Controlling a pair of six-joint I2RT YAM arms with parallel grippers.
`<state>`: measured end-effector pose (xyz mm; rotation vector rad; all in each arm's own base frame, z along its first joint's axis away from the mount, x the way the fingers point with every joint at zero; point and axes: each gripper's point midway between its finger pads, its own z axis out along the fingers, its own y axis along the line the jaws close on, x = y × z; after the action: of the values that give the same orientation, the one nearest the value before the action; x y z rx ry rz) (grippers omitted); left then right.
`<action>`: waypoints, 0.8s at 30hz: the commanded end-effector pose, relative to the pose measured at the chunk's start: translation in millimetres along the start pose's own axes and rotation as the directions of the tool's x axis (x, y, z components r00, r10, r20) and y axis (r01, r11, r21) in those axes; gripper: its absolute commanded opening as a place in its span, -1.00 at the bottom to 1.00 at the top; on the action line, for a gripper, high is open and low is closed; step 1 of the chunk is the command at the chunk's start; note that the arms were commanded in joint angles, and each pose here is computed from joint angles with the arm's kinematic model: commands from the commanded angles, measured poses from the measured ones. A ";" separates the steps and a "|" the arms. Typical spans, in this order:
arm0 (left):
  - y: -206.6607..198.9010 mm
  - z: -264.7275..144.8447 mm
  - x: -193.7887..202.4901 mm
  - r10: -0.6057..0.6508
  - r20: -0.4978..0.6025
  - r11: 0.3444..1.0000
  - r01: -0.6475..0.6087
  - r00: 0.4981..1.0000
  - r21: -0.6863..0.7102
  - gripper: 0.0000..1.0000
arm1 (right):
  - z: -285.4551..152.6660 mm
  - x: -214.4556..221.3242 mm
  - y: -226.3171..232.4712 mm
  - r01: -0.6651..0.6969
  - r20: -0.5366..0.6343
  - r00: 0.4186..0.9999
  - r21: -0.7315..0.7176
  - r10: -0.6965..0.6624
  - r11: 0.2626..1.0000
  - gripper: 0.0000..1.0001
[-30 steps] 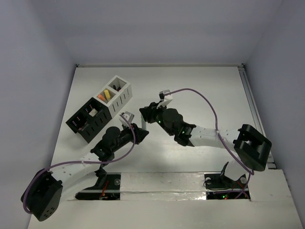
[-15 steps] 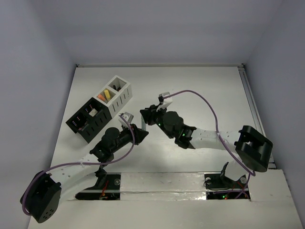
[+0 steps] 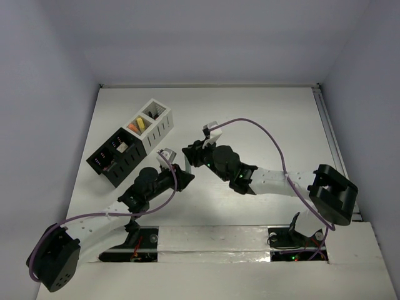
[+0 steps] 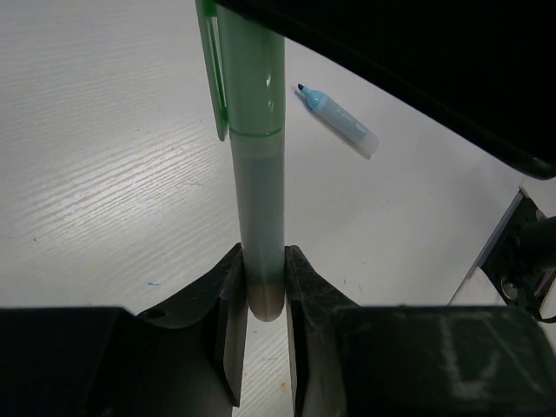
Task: Sort the stationery into containers
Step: Close the pen cap on the pen.
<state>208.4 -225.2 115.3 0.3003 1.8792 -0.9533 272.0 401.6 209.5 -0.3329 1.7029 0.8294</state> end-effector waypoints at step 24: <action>-59.2 -20.4 -186.1 0.037 0.447 0.999 -0.043 0.894 0.002 -1.00 | -81.5 151.6 18.6 -0.239 -0.432 0.884 -0.091 0.178 0.967 -1.00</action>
<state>187.4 -222.2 115.1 0.3725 2.0672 -0.9066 247.3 385.3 195.2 -0.1378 1.7157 1.0629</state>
